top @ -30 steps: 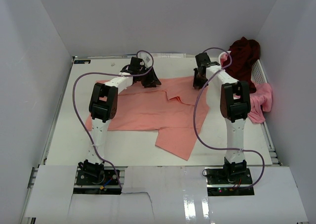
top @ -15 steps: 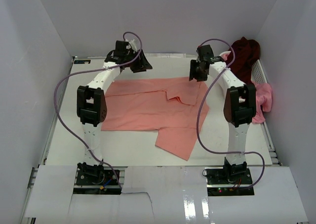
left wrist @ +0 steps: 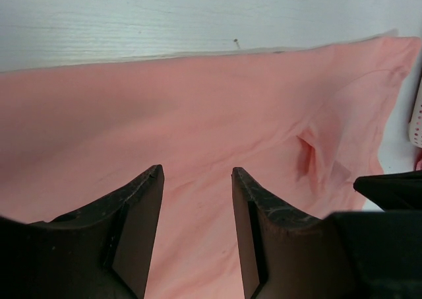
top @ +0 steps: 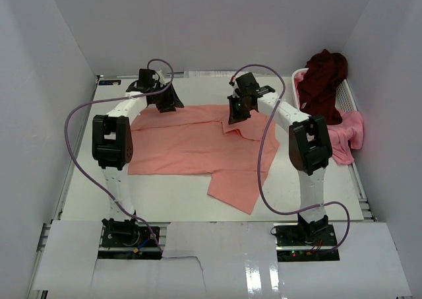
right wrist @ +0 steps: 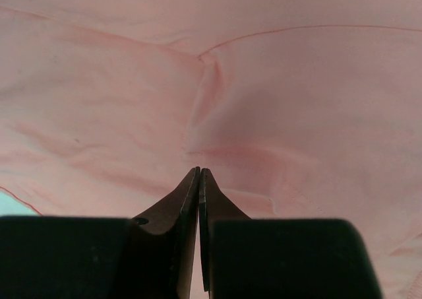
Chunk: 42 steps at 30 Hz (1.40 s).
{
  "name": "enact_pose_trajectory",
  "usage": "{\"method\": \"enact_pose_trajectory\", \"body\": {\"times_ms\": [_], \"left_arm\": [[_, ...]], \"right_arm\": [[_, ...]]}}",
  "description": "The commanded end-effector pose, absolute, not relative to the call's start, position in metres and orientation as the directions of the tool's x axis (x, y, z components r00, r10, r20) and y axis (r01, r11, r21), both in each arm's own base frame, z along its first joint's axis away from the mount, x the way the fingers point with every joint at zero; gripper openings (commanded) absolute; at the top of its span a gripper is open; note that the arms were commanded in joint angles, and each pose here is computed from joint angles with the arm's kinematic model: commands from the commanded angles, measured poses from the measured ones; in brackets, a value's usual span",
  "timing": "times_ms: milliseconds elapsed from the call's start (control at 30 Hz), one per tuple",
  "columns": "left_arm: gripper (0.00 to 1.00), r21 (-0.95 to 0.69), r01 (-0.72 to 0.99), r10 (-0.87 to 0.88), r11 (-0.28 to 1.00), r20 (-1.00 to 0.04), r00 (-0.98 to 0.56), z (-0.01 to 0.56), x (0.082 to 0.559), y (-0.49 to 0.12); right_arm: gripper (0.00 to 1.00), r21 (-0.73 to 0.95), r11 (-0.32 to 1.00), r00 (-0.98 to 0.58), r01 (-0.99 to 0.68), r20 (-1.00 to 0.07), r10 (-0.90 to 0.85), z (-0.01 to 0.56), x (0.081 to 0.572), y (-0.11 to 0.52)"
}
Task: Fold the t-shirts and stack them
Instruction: Fold the flattened tshirt in 1/3 of the way
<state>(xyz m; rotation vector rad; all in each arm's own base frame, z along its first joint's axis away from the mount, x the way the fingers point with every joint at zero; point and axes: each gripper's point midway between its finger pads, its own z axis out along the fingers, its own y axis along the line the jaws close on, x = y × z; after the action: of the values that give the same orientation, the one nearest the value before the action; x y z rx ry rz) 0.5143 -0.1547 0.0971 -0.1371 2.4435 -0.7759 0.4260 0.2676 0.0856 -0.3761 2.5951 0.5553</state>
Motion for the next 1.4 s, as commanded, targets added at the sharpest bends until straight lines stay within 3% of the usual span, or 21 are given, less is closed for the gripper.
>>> {"method": "enact_pose_trajectory", "body": {"times_ms": [0, 300, 667, 1100, 1367], "left_arm": [[0.56, -0.553, 0.069, -0.276, 0.83, -0.515, -0.811, 0.099, 0.521, -0.148], [0.56, -0.555, 0.043, -0.29, 0.831, -0.498, -0.817, 0.084, 0.52, -0.142], [0.56, -0.566, 0.037, -0.306, 0.824, -0.499, -0.811, 0.086, 0.522, -0.136], [0.56, -0.553, 0.043, -0.307, 0.832, -0.525, -0.794, 0.099, 0.528, -0.131], [0.56, -0.541, -0.03, -0.347, 0.841, -0.497, -0.795, 0.088, 0.514, -0.097]], "right_arm": [[0.08, 0.346, 0.857, -0.831, -0.382, -0.534, -0.156, 0.102, 0.436, 0.28], [0.08, 0.363, 0.845, -0.843, -0.392, -0.509, -0.173, 0.073, 0.431, 0.292], [0.08, 0.352, 0.86, -0.892, -0.369, -0.395, -0.22, 0.02, 0.397, 0.288], [0.08, 0.322, 0.862, -0.853, -0.392, -0.478, -0.21, 0.085, 0.403, 0.287], [0.08, 0.172, 0.927, -0.823, -0.332, -0.533, -0.196, 0.1, 0.416, 0.252]]}}
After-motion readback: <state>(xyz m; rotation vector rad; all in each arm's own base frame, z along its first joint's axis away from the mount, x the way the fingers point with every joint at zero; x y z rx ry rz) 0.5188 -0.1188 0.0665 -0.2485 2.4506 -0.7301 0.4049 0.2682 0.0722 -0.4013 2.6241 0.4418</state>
